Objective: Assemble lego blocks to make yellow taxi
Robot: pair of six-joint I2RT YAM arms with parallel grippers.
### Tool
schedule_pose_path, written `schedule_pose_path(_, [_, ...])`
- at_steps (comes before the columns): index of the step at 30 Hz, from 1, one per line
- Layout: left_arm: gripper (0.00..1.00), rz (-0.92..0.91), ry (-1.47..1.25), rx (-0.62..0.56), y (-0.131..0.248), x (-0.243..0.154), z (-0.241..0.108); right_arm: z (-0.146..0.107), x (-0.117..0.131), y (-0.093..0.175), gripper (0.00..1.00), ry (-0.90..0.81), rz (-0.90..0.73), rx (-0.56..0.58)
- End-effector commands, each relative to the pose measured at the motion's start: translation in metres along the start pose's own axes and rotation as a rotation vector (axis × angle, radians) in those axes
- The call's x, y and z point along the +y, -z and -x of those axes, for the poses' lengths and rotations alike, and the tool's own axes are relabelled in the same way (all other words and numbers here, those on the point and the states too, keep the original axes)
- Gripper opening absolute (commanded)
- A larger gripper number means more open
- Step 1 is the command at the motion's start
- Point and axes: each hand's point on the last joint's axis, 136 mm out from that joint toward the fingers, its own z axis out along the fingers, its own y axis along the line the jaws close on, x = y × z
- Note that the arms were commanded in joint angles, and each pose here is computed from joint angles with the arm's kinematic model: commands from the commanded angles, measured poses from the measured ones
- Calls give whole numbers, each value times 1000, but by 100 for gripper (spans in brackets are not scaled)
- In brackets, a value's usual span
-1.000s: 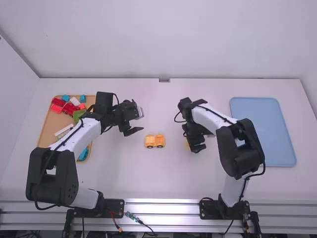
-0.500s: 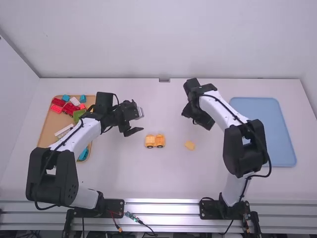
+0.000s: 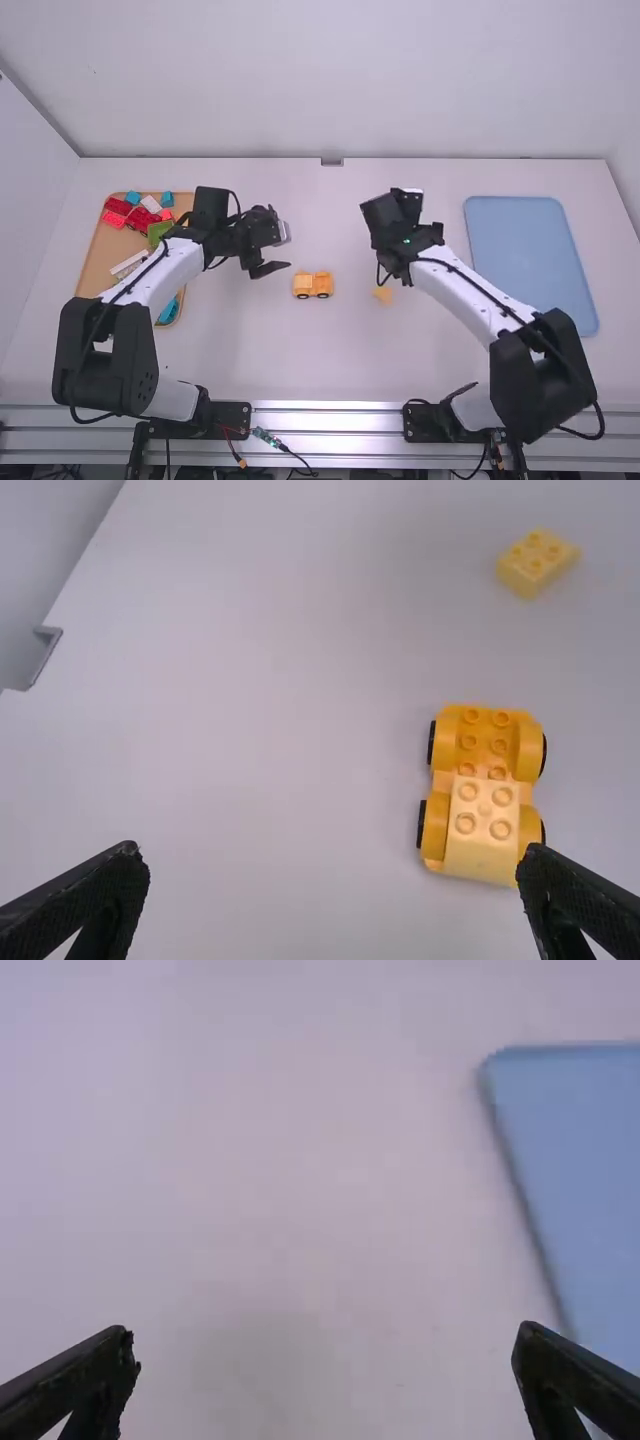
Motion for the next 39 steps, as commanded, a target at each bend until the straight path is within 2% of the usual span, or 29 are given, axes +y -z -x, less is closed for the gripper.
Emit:
schedule_pose_path(1, [99,1,-37,-37,4,-2,8,-8,-30,1,99,63,-89,-9])
schedule_pose_path(2, [99,5,-45,-41,3,-1,10,-10,-26,2,99,61,-53,-12])
schedule_pose_path(5, [99,21,-65,-52,3,3,14,-17,0,-1,99,286,114,-12])
schedule_pose_path(8, [99,28,-67,-52,4,5,13,-31,32,-5,99,472,400,-18])
schedule_pose_path(9, [99,23,-66,-53,3,4,14,-40,45,-2,99,563,527,-37])
schedule_pose_path(10, [99,21,-45,-53,2,3,14,-58,64,9,99,722,736,-95])
schedule_pose_path(11, [99,20,-40,-55,3,3,14,-67,74,18,99,749,868,-144])
schedule_pose_path(13, [99,10,-47,-65,3,1,15,-73,75,22,99,712,951,-187])
schedule_pose_path(18, [99,-56,-170,-156,1,-20,21,-94,64,11,99,653,941,-223])
schedule_pose_path(20, [99,-79,-198,-212,-2,-32,23,-111,65,8,99,636,941,-239])
schedule_pose_path(25, [99,-89,-200,-258,-6,-45,19,-133,67,9,99,654,938,-285])
schedule_pose_path(30, [99,-118,-179,-287,-14,-53,14,-149,57,5,99,673,936,-320])
schedule_pose_path(39, [99,-177,-141,-352,-27,-52,13,-146,43,10,99,733,997,-443])
